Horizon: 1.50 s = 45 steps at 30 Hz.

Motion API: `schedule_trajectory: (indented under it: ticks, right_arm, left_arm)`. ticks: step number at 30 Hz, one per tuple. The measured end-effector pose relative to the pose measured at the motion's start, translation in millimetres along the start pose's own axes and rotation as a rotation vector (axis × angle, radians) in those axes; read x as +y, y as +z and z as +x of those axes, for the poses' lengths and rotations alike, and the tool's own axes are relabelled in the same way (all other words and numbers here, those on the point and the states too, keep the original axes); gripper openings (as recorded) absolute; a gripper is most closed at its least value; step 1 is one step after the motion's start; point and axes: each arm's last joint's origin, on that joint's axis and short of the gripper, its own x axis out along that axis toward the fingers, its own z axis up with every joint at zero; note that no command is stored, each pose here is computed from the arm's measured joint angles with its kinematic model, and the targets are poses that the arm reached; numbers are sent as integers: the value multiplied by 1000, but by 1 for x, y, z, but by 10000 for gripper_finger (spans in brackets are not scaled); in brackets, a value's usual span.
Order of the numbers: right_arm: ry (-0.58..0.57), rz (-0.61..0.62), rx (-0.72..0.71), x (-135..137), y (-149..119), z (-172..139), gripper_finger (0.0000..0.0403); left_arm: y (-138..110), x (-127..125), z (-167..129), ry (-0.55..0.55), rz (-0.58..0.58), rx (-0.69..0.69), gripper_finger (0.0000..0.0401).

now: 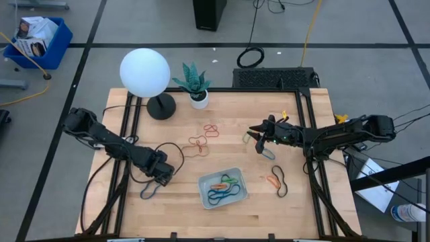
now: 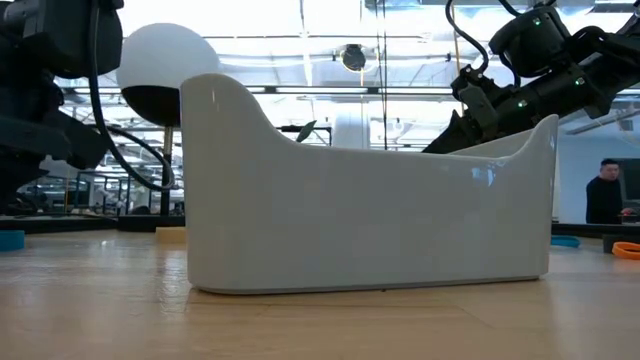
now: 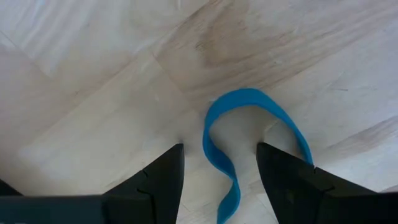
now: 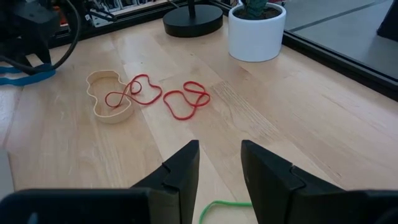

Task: Pick and place rubber bands into bin
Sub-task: Put the left blue rubber band into the gray bin

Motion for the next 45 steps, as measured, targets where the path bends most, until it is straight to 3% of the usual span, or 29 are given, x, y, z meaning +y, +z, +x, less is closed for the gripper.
schedule_trajectory:
  ticks: [5,11,26,31,41,45]
  right_arm:
    - [1,0,-3,0,0,0,114]
    - [1,-4,-3,0,0,0,114]
    - [1,-4,-3,0,0,0,114]
    - [1,-4,-3,0,0,0,114]
    - [1,-3,-3,0,0,0,114]
    - [1,-4,-3,0,0,0,114]
  left_arm:
    - [0,-1,0,-4,13,-5,209]
    - [1,0,0,4,119,-25,209]
    - [1,0,0,0,102,-17,206]
    - [1,-1,0,-5,106,-14,165]
    - [1,0,0,0,122,-19,22]
    - [1,0,0,2,136,-27,13]
